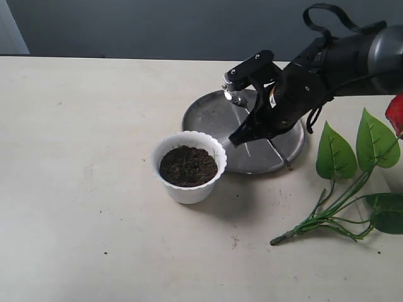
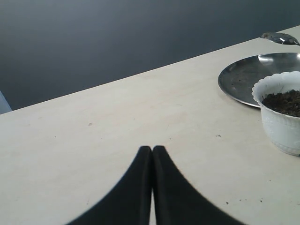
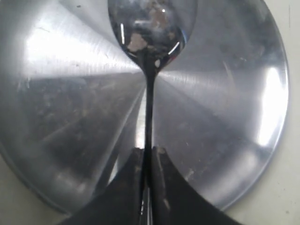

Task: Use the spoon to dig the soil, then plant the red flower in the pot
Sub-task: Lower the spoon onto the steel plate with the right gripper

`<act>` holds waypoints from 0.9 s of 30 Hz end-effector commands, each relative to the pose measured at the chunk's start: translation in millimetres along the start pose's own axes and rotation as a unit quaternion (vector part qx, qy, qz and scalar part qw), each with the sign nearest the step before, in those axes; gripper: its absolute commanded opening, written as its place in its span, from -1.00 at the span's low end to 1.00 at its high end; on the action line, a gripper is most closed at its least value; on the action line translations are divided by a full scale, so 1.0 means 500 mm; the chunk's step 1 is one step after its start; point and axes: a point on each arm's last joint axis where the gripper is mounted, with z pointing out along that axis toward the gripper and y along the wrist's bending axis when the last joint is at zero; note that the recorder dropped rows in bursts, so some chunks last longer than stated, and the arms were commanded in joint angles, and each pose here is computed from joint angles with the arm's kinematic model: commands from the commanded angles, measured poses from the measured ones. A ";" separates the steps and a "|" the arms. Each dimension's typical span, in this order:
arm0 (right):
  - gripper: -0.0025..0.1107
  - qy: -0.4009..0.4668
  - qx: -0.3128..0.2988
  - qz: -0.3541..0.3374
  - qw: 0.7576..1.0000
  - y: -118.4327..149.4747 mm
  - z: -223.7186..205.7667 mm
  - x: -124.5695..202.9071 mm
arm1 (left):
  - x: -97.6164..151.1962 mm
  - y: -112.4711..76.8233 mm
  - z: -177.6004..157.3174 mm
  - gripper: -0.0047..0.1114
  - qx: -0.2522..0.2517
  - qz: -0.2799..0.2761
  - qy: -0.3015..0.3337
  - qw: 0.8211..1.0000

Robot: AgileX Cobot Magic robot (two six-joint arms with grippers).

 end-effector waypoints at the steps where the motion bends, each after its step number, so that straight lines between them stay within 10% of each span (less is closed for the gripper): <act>1: -0.97 -0.015 -0.004 -0.001 1.000 -0.001 0.026 -0.009 | -0.004 0.000 -0.001 -0.91 0.003 -0.005 -0.009 1.000; 27: -0.97 0.065 -0.003 0.020 0.998 0.002 0.112 -0.035 | -0.004 0.000 -0.001 -0.91 0.003 -0.005 -0.009 1.000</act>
